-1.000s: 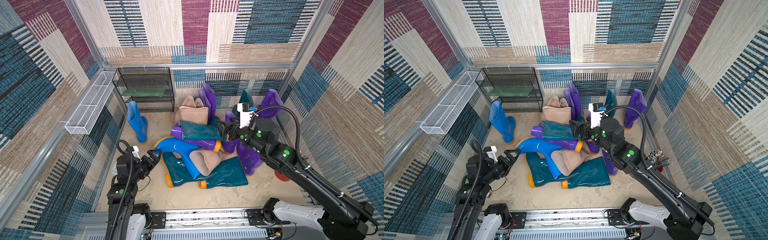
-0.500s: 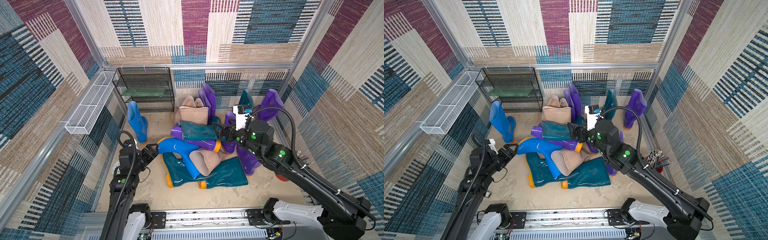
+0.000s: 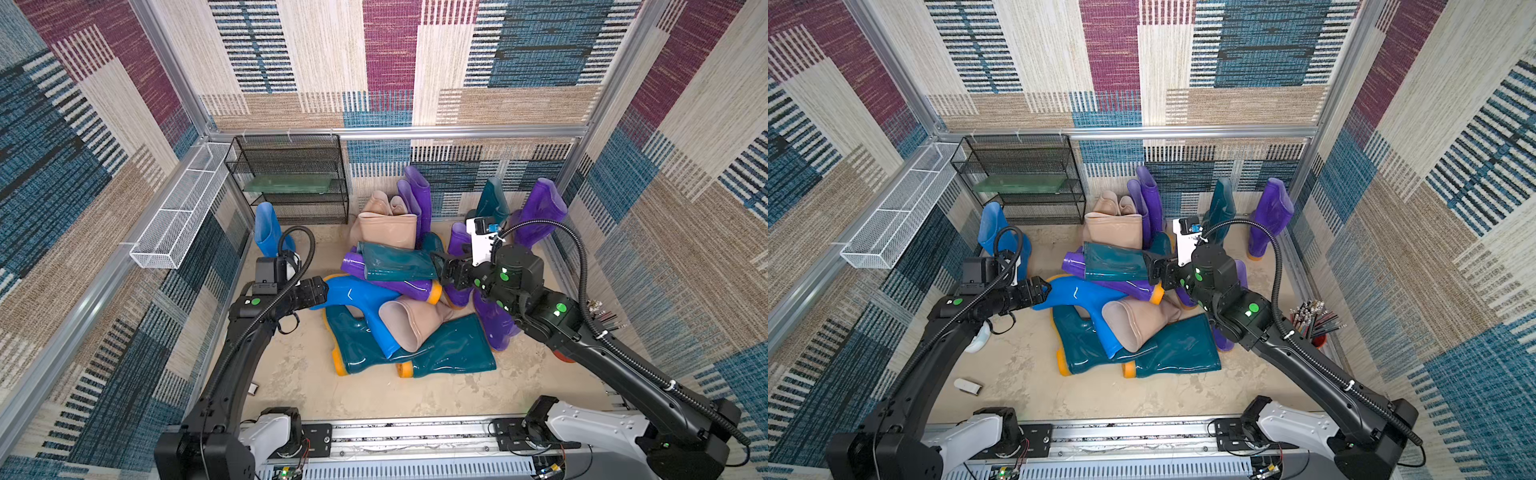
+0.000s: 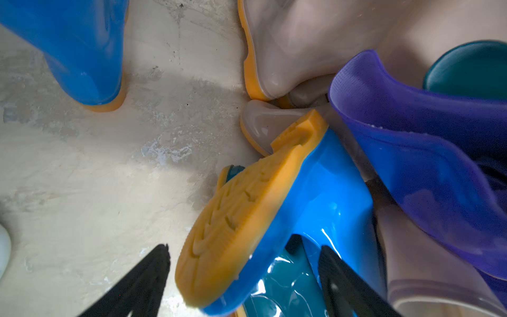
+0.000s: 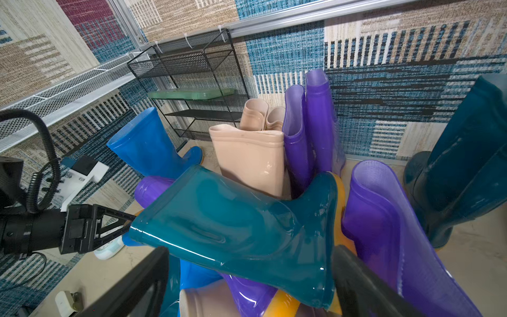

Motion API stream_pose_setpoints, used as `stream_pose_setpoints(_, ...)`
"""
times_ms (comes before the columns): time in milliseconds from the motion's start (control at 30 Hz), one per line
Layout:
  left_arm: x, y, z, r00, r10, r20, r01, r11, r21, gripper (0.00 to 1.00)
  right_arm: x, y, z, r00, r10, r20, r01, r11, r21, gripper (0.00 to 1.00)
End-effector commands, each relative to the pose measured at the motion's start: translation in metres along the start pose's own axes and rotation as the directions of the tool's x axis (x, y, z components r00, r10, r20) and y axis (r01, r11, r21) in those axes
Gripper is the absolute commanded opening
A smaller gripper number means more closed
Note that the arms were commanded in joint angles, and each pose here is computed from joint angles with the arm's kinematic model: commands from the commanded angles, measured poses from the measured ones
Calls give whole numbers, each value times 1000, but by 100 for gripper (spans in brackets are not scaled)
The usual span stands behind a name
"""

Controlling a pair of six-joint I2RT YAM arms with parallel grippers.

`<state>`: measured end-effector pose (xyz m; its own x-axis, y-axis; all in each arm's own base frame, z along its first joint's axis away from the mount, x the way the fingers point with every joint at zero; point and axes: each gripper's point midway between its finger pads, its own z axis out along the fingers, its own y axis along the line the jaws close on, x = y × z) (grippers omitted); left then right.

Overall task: Match and arrange rain boots in pairs
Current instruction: Pick up the rain boot from the rain pile shoes.

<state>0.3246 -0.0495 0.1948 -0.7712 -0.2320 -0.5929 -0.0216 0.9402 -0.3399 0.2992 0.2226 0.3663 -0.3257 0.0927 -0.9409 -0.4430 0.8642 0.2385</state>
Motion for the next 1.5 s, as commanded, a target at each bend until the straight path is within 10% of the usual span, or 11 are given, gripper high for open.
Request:
stream_pose_setpoints(0, 7, -3, 13, 995, 72, -75, -70, 997, 28, 84, -7, 7, -3, 999, -10, 33, 12, 999, -51, 95)
stream_pose_setpoints(533, 22, -3, 19, 978, 126, -166, -132, 991, -27, 0, -29, -17, -13, 997, 8, 74, -5, 999, -37, 95)
stream_pose_setpoints(1467, -59, -97, -193, 947, 258, 193, -288, 946, 148, 0, -30, 19, 25, 997, -55, 55, 60, 994, -90, 95)
